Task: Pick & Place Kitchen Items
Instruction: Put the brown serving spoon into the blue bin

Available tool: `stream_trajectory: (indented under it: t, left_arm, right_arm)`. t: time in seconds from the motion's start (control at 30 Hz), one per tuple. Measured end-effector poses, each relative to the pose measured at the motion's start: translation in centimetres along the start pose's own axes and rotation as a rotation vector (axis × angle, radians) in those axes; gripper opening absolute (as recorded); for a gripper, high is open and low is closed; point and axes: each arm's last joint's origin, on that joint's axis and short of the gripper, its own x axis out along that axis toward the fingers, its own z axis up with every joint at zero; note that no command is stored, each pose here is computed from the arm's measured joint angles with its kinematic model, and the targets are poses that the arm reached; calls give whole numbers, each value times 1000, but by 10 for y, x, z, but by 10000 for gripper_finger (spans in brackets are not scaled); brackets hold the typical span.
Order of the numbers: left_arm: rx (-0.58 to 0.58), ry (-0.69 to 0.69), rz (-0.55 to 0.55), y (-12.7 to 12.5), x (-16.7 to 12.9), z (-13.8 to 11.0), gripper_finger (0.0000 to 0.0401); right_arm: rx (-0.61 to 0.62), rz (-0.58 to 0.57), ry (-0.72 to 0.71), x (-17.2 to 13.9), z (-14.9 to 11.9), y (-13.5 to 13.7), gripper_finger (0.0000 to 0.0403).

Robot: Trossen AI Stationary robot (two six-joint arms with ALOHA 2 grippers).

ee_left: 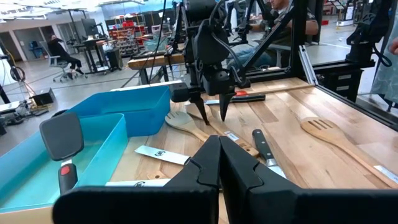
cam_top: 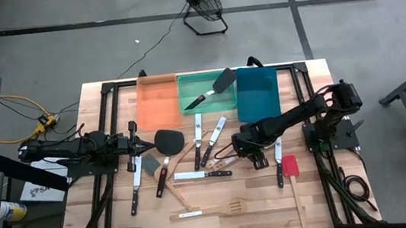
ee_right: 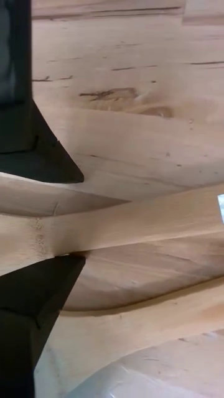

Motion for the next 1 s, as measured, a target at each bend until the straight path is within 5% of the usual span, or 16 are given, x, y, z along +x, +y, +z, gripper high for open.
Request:
stream_trajectory:
  t: [0.5,1.0]
  left_arm:
    - [0,0,0,0,0,0,0]
    - [0,0,0,0,0,0,0]
  right_arm:
    - [6,-10,17,1,-2,0,72]
    - [88,15,-74,-27,-4,7,70]
